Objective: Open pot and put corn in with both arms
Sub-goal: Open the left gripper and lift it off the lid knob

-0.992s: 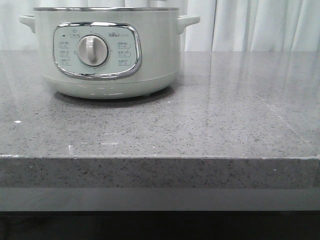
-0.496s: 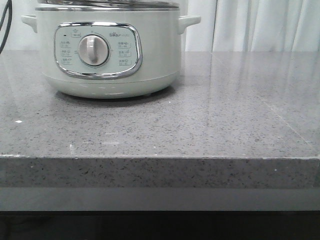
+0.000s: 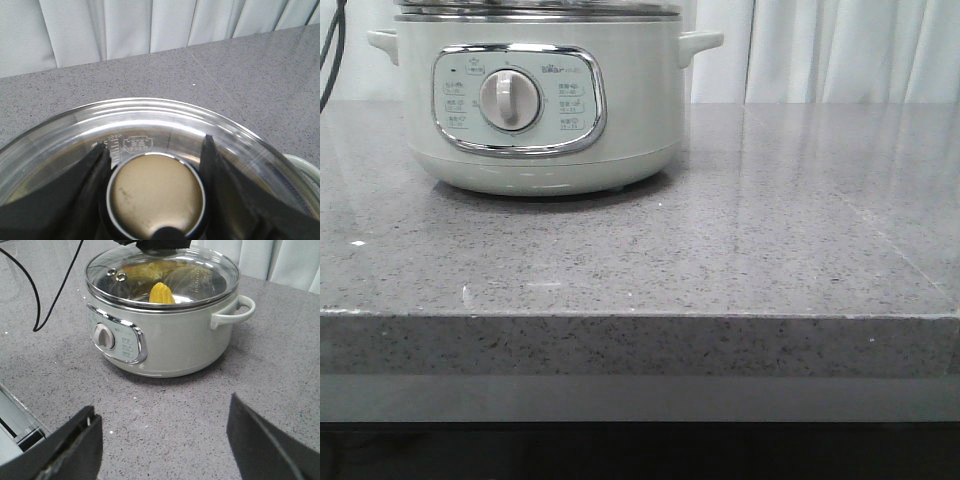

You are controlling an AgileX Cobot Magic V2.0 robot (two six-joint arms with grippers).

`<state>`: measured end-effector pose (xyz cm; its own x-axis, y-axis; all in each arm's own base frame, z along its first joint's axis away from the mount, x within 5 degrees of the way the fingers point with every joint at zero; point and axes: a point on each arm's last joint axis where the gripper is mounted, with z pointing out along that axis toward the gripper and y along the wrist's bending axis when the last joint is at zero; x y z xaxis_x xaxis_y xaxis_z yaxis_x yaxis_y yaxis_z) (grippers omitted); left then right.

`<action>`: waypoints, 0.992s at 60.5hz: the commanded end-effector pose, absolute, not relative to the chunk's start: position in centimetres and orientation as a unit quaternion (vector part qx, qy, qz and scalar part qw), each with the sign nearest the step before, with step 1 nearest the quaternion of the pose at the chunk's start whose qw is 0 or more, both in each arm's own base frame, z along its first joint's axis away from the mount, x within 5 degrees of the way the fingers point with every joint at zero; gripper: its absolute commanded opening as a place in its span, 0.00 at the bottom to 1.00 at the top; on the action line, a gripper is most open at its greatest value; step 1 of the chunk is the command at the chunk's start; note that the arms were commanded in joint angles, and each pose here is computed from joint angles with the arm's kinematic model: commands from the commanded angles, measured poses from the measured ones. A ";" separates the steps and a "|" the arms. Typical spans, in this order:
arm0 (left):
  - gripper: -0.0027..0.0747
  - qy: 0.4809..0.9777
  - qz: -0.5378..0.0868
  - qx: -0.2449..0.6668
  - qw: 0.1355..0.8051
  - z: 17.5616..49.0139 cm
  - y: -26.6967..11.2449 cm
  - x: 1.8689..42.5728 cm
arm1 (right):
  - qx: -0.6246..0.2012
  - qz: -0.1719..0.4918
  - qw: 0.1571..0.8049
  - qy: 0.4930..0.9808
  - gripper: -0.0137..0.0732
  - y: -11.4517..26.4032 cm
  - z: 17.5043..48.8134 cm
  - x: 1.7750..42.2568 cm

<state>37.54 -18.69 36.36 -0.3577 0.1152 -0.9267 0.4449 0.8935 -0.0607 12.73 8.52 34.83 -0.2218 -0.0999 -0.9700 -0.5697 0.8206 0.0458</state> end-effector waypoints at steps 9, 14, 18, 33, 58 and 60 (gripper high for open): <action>0.66 0.757 -0.175 0.157 0.609 41.4 -17.9 35.9 | -0.204 0.210 0.625 0.723 0.78 8.3 36.5 12.8; 0.64 0.754 -0.175 0.158 0.613 42.6 -17.5 34.9 | -0.204 0.210 0.625 0.723 0.78 8.3 36.5 12.8; 0.63 0.749 -0.177 0.159 0.619 43.9 -16.9 33.8 | -0.204 0.210 0.625 0.723 0.78 8.3 36.5 12.8; 0.60 0.736 -0.170 0.170 0.633 48.7 -14.0 27.7 | -0.204 0.210 0.625 0.723 0.78 8.3 36.5 12.8; 0.60 0.727 -0.153 0.177 0.646 46.0 -8.1 16.2 | -0.204 0.210 0.625 0.723 0.78 8.3 36.5 12.8; 0.60 0.728 -0.153 0.177 0.644 45.5 -7.8 15.6 | -0.204 0.210 0.625 0.723 0.78 8.3 36.5 12.8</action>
<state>17.82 -8.92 44.53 -0.2112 0.1106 -0.9712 0.4572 0.8894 0.0019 12.74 8.52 34.84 -0.2220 -0.0970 -0.9702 -0.5689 0.8210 0.0481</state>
